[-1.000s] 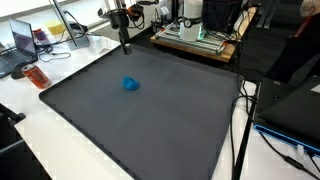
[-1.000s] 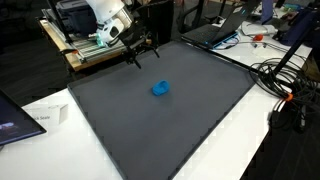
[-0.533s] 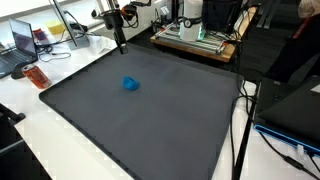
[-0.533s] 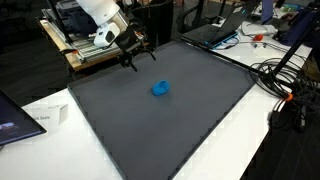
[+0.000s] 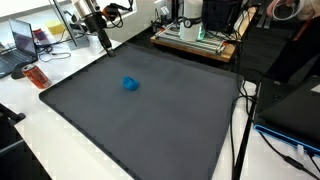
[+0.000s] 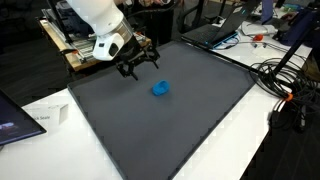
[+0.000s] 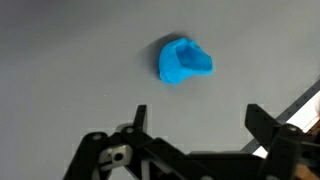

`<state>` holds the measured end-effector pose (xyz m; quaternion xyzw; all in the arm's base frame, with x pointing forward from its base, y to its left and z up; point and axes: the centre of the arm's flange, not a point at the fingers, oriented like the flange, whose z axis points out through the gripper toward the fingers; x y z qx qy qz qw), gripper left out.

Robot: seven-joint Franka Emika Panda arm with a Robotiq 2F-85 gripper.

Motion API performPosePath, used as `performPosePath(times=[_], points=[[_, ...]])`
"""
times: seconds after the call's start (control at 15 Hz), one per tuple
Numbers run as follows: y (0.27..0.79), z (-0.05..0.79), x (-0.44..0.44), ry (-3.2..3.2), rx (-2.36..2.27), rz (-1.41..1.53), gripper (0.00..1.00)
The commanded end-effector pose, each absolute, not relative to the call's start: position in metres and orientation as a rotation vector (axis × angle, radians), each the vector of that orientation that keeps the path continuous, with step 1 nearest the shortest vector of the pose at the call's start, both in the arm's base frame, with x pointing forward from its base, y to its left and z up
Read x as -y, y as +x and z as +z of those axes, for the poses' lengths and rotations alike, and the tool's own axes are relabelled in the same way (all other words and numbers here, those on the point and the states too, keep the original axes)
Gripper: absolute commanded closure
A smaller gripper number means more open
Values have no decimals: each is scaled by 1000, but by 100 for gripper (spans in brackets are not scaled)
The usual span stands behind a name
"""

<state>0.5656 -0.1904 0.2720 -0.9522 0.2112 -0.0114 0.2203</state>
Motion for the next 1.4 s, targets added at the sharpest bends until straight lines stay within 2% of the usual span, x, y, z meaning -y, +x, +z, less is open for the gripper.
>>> performPosePath(times=[0.0, 0.53, 1.33], points=[[622, 277, 203, -2670, -616, 60, 0], [684, 301, 165, -2847, -625, 213, 0], [726, 284, 62, -3154, -544, 401, 0]])
